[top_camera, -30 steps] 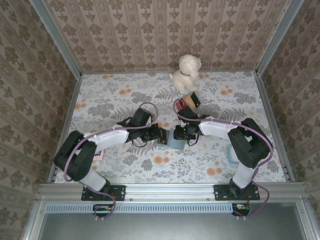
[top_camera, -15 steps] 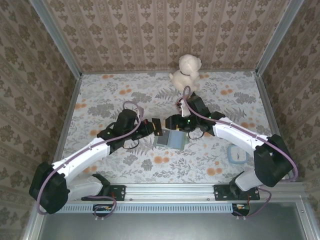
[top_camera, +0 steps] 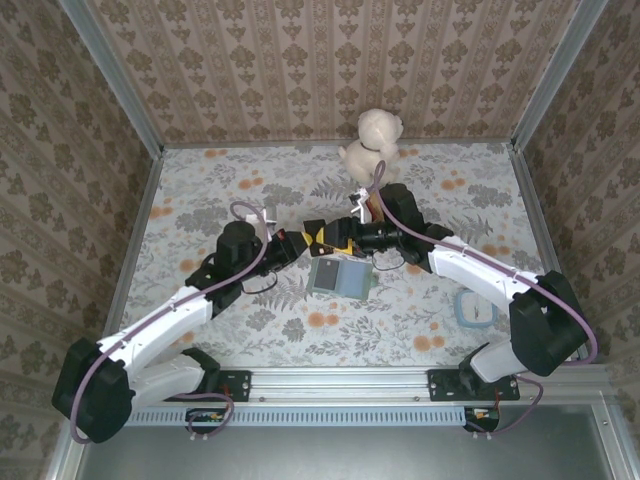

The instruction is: Take the credit cards out of the card holder

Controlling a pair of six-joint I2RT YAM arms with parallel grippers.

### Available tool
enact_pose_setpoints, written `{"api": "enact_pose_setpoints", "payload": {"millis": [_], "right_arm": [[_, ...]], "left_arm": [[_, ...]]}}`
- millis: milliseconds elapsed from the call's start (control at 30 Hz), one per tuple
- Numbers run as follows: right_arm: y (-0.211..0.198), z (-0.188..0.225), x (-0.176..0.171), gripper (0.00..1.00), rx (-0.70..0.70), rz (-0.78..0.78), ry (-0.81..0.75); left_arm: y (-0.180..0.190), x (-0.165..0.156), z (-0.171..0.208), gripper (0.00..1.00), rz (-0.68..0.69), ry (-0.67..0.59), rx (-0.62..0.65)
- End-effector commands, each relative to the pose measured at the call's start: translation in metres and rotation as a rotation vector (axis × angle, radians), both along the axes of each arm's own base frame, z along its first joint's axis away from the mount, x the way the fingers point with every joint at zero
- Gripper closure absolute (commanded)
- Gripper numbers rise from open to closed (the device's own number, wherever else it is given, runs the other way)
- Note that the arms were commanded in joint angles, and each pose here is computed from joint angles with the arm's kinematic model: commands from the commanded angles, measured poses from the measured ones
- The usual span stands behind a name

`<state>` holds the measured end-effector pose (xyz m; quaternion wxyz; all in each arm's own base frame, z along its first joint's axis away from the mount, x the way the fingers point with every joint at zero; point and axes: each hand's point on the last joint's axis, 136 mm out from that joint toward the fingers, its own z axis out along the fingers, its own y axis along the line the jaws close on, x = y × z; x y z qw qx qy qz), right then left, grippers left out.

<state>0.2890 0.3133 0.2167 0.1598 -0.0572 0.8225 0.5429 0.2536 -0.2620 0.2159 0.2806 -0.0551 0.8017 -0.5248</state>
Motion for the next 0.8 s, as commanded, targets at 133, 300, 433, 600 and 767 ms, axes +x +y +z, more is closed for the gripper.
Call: {"api": "enact_pose_setpoints", "payload": {"millis": [133, 300, 433, 600, 767], "right_arm": [[0.008, 0.037, -0.015, 0.51, 0.115, 0.083, -0.048], [0.009, 0.045, -0.015, 0.67, 0.134, 0.085, -0.058], [0.011, 0.049, -0.013, 0.84, 0.141, 0.085, -0.057], [0.012, 0.041, -0.007, 1.00, 0.104, 0.068, -0.041], [-0.001, 0.026, 0.006, 1.00, -0.030, 0.002, -0.091]], "left_arm": [[0.008, -0.004, 0.001, 1.00, 0.000, 0.005, -0.046], [0.010, -0.006, 0.005, 1.00, -0.005, -0.012, -0.066], [0.009, -0.008, 0.006, 1.00, -0.014, -0.014, -0.072], [0.013, -0.005, -0.001, 0.92, 0.005, 0.015, -0.045], [0.028, 0.001, -0.024, 0.57, 0.072, 0.069, 0.080]]}}
